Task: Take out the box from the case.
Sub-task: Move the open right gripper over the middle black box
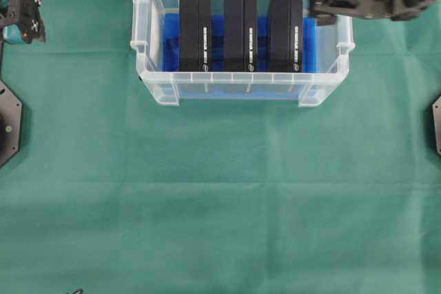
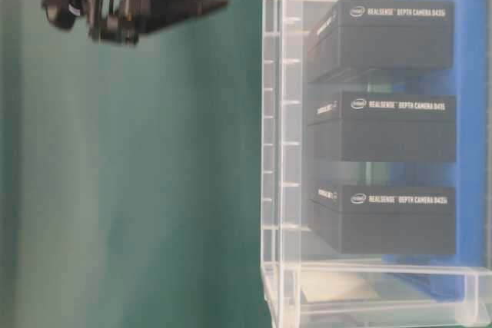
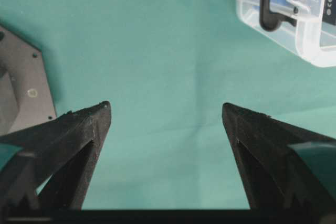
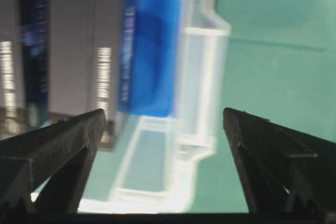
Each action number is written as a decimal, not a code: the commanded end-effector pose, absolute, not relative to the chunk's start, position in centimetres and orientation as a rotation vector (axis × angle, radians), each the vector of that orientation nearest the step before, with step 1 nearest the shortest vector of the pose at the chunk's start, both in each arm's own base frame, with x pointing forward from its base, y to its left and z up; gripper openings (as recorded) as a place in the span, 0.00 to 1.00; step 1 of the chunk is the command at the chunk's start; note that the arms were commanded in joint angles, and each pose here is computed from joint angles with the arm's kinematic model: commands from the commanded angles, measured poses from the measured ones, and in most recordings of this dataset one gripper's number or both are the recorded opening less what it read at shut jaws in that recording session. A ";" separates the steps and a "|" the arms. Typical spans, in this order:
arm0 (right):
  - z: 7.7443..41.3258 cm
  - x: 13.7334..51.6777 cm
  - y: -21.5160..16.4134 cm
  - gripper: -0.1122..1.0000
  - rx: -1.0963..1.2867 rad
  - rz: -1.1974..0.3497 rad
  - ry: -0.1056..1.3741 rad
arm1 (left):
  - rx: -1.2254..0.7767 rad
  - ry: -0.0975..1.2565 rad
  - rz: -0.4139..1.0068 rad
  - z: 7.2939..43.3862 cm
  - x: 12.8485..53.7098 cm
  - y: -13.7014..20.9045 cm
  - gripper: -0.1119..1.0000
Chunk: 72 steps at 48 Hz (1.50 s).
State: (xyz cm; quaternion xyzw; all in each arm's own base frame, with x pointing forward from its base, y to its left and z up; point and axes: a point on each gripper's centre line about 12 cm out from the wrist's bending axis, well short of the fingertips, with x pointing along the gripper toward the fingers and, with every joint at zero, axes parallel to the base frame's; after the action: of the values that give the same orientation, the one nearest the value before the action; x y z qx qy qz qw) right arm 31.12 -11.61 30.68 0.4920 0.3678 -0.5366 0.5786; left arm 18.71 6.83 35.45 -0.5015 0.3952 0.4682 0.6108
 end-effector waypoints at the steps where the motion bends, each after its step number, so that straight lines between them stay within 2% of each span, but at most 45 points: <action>1: 31.6 32.8 -11.6 0.96 1.151 -1.220 0.831 | -1.157 0.896 1.075 35.8 18.7 6.9 0.93; 17: 30.7 38.8 -12.2 0.96 1.144 -1.166 0.809 | -1.155 0.899 1.075 35.8 18.8 7.0 0.93; 34: 29.9 42.4 -12.2 0.96 1.142 -1.122 0.789 | -1.153 0.886 1.062 35.8 19.0 7.0 0.93; 48: 29.8 43.7 -12.3 0.96 1.147 -1.114 0.785 | -1.152 0.885 1.060 35.8 19.0 7.0 0.93; 72: 29.6 43.6 -12.3 0.96 1.141 -1.122 0.795 | -1.154 0.883 1.060 35.9 18.9 7.0 0.93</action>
State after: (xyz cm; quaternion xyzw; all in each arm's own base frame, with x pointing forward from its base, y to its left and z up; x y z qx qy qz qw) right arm 43.55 -12.32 28.07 0.4924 0.3601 -0.4973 0.6169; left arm 18.90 6.89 35.46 -0.5004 0.3917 0.4629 0.6180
